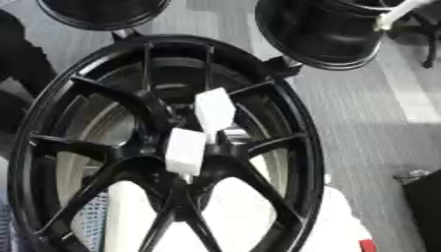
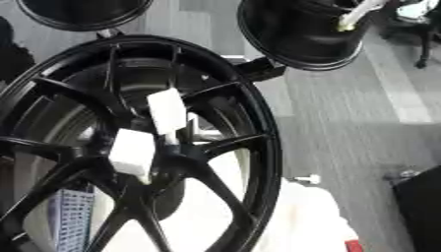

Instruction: Pull the pin out of the wheel hub.

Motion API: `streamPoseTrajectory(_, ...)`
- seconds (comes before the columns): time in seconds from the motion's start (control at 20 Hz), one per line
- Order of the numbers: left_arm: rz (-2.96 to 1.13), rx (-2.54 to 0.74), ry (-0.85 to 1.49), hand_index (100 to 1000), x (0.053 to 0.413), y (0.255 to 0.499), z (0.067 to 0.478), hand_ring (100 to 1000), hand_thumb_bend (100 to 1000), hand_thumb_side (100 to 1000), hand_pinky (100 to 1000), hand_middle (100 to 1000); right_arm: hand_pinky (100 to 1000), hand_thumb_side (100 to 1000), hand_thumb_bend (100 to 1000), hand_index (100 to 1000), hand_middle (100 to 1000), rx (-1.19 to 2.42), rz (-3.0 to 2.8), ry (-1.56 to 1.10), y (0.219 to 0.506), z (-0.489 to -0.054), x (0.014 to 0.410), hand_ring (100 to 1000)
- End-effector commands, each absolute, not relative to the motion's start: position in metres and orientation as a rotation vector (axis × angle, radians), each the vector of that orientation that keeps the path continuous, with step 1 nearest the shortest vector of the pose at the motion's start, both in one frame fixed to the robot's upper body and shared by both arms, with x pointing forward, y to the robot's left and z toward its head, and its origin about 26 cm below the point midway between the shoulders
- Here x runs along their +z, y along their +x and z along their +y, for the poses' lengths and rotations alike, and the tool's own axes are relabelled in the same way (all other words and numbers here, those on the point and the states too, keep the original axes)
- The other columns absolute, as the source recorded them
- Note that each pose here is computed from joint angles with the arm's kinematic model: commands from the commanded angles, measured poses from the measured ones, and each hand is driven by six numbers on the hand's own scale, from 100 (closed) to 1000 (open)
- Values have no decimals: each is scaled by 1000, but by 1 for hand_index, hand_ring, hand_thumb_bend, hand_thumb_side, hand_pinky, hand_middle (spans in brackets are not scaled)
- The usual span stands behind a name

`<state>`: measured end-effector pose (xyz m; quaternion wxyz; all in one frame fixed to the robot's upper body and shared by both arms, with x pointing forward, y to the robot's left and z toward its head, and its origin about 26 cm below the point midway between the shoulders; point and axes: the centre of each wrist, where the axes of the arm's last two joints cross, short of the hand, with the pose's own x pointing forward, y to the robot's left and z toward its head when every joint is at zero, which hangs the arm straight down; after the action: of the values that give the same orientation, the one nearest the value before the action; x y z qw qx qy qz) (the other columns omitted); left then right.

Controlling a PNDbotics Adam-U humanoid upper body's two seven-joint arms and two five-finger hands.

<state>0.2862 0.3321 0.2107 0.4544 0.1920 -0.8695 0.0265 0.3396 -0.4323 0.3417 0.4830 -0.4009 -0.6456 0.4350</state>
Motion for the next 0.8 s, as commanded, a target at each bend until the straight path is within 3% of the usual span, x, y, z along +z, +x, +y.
streamPoseTrajectory(0.05, -2176, 69, 494, 800, 219, 283, 334, 733, 534, 338, 777, 708, 886, 100, 241, 718, 716, 978, -1477, -1139, 327, -458, 358, 820)
streamPoseTrajectory(0.2, -2171, 75, 496, 800, 218, 283, 335, 733, 535, 338, 777, 708, 909, 202, 292, 822, 816, 956, -1376, -1160, 326, -469, 352, 879)
streamPoseTrajectory(0.3, -2170, 78, 497, 800, 218, 283, 335, 733, 535, 337, 777, 708, 918, 219, 318, 861, 852, 953, -1331, -1161, 326, -473, 351, 904)
streamPoseTrajectory(0.45, -2167, 83, 500, 800, 217, 283, 335, 733, 536, 337, 777, 708, 923, 200, 341, 871, 864, 946, -1287, -1170, 325, -478, 351, 921)
streamPoseTrajectory(0.8, -2165, 84, 496, 800, 217, 283, 335, 733, 534, 337, 777, 708, 913, 181, 286, 848, 837, 899, -1289, -1190, 325, -482, 351, 901)
